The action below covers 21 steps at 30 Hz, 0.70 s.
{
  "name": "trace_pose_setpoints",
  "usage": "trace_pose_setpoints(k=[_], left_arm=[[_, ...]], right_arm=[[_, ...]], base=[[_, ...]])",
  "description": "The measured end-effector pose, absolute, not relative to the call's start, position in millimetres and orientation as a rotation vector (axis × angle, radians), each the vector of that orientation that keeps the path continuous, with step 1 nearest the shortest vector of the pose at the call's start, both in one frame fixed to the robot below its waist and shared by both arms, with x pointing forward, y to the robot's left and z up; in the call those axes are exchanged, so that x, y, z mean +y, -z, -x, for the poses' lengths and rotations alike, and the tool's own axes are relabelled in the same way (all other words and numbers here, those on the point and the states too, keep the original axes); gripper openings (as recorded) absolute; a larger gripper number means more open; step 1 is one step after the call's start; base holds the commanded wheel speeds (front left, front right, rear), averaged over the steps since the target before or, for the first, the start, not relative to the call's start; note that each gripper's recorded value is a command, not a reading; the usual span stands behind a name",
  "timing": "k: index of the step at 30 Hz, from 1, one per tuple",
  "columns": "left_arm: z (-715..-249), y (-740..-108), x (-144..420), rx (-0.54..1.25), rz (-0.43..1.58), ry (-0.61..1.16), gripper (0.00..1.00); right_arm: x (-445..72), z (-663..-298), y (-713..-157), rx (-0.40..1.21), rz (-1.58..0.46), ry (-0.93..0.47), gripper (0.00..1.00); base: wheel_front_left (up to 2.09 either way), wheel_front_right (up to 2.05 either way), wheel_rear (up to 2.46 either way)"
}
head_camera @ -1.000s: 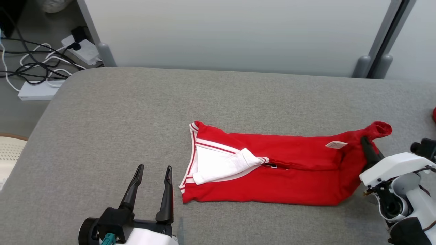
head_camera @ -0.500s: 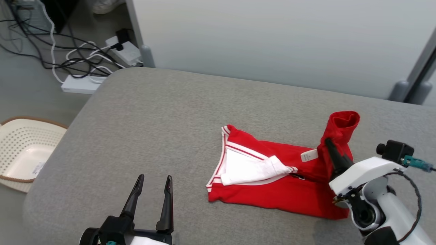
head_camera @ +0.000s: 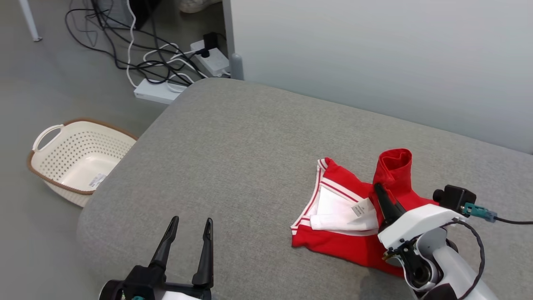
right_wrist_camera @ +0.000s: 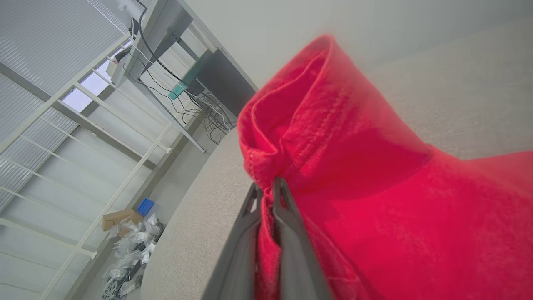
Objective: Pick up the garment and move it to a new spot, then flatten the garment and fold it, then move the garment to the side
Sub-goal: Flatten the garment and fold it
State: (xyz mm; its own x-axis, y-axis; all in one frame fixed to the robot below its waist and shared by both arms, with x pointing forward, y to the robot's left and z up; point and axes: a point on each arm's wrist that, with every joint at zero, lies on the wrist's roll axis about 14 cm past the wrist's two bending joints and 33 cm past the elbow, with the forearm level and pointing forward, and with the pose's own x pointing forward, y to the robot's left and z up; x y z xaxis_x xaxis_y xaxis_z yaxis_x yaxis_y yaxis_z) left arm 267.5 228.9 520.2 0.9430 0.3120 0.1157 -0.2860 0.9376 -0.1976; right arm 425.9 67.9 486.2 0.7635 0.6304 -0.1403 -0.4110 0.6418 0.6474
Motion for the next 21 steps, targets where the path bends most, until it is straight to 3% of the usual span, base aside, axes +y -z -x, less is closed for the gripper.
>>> trace_pose_setpoints(k=[14,15,16,17,20,21], left_arm=[[-259.5,-511.5,236.9,-0.116,0.175,-0.349,1.0],[-259.8,-511.0,236.8,-0.114,0.175,-0.349,1.0],[-259.8,-511.0,236.8,-0.114,0.175,-0.349,1.0],[-259.8,-511.0,236.8,-0.114,0.175,-0.349,1.0],[-261.5,-509.4,235.6,-0.107,0.174,-0.344,1.0],[-262.1,-509.1,235.1,-0.106,0.174,-0.342,1.0]], right_arm=[[110.1,-417.2,-466.4,0.484,-0.637,-0.677,0.0],[111.5,-415.7,-464.3,0.495,-0.636,-0.68,0.05],[111.5,-415.7,-464.3,0.495,-0.636,-0.68,0.29],[111.5,-415.7,-464.3,0.495,-0.636,-0.68,0.29],[118.6,-411.3,-462.7,0.517,-0.657,-0.69,0.49],[120.5,-410.6,-463.1,0.52,-0.661,-0.694,1.0]], base=[[0.0,0.0,0.0],[0.0,0.0,0.0],[0.0,0.0,0.0],[0.0,0.0,0.0],[0.0,0.0,0.0],[0.0,0.0,0.0]])
